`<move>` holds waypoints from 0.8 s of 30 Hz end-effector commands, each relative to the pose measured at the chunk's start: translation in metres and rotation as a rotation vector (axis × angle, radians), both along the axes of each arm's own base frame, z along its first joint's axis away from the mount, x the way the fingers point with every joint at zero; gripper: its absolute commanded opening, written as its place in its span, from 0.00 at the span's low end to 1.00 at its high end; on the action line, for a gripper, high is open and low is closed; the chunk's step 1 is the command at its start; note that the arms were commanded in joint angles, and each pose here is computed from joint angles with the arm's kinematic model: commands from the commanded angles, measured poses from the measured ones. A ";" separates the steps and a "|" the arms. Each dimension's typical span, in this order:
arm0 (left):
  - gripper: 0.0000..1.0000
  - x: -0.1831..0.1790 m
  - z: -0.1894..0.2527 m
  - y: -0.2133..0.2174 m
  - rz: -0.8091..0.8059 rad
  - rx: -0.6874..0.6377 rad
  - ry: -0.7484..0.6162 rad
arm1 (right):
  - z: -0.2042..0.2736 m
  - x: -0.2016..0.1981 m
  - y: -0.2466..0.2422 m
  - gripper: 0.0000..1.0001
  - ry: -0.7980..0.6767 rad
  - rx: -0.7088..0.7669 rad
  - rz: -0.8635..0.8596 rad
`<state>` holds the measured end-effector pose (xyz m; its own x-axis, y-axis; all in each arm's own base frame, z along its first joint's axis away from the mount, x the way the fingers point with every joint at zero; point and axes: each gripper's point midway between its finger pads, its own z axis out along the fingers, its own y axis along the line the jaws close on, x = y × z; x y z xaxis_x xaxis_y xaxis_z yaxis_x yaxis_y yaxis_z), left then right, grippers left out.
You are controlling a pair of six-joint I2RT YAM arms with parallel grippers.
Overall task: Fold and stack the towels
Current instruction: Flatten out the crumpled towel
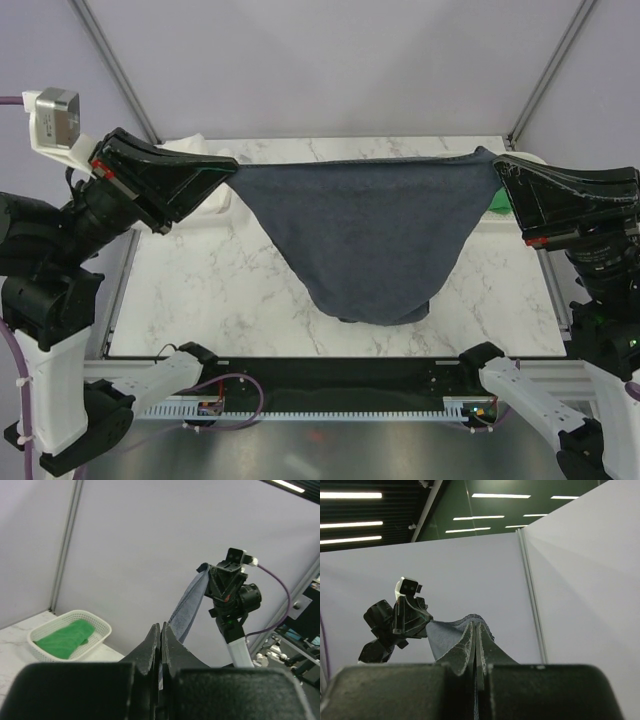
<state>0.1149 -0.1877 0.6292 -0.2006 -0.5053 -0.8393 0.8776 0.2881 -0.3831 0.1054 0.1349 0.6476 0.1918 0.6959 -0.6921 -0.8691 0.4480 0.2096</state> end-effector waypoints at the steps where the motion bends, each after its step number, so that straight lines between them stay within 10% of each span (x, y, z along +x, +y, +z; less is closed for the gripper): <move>1: 0.02 -0.032 0.030 0.009 -0.072 -0.079 -0.028 | 0.030 -0.033 -0.015 0.00 -0.083 0.101 0.045; 12: 0.02 -0.009 0.012 -0.003 -0.077 -0.066 0.055 | 0.020 -0.009 -0.008 0.00 -0.048 0.095 0.025; 24: 0.02 0.253 -0.043 -0.015 0.589 0.234 0.104 | -0.034 0.240 0.040 0.00 0.178 -0.112 -0.351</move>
